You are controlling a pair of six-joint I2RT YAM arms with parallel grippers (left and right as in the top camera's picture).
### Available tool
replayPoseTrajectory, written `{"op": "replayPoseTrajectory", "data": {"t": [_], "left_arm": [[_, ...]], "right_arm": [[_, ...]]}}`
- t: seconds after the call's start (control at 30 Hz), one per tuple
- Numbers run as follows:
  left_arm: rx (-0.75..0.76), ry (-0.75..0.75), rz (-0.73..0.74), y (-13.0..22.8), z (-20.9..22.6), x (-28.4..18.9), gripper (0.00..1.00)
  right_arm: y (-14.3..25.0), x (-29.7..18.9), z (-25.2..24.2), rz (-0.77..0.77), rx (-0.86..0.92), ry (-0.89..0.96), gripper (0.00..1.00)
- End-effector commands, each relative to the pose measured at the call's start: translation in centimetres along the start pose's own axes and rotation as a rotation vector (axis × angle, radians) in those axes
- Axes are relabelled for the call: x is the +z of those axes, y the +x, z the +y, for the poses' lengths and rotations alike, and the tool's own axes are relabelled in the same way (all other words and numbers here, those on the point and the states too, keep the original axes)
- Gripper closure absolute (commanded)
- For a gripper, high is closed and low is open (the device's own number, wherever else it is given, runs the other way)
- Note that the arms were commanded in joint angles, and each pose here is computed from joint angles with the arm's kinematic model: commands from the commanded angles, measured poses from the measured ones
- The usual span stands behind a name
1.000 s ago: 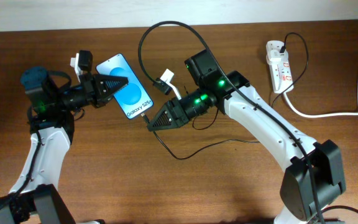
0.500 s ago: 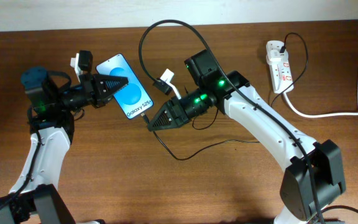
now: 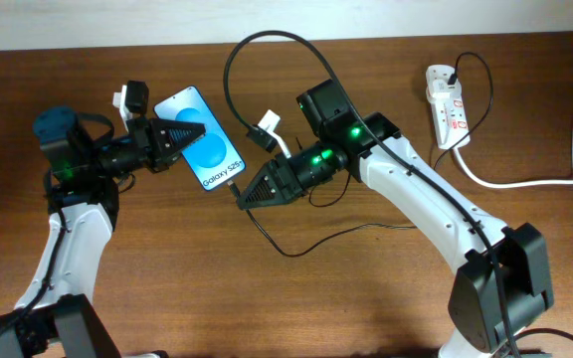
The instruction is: Plug charger to phone and switch on socket
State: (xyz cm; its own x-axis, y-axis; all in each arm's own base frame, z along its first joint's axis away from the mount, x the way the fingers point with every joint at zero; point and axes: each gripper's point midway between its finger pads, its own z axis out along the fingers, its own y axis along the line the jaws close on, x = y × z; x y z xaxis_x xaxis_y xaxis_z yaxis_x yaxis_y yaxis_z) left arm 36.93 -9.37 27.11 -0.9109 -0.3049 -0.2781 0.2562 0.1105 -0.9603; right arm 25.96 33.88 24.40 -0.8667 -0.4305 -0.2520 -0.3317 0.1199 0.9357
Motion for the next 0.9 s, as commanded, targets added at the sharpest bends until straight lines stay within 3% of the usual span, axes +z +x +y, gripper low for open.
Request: {"op": "replayPoseTrajectory", "data": {"t": [0.0,0.87], "left_arm": [[0.011,0.012,0.019,0.25,-0.57,-0.03,1.0],[0.008,0.007,0.009,0.08,-0.53,-0.04,1.0]], "right_arm": [[-0.34,-0.17,0.48,0.0,-0.009,-0.027,0.96],[-0.04,0.04,0.38,0.02,0.03,-0.073,0.96]]}}
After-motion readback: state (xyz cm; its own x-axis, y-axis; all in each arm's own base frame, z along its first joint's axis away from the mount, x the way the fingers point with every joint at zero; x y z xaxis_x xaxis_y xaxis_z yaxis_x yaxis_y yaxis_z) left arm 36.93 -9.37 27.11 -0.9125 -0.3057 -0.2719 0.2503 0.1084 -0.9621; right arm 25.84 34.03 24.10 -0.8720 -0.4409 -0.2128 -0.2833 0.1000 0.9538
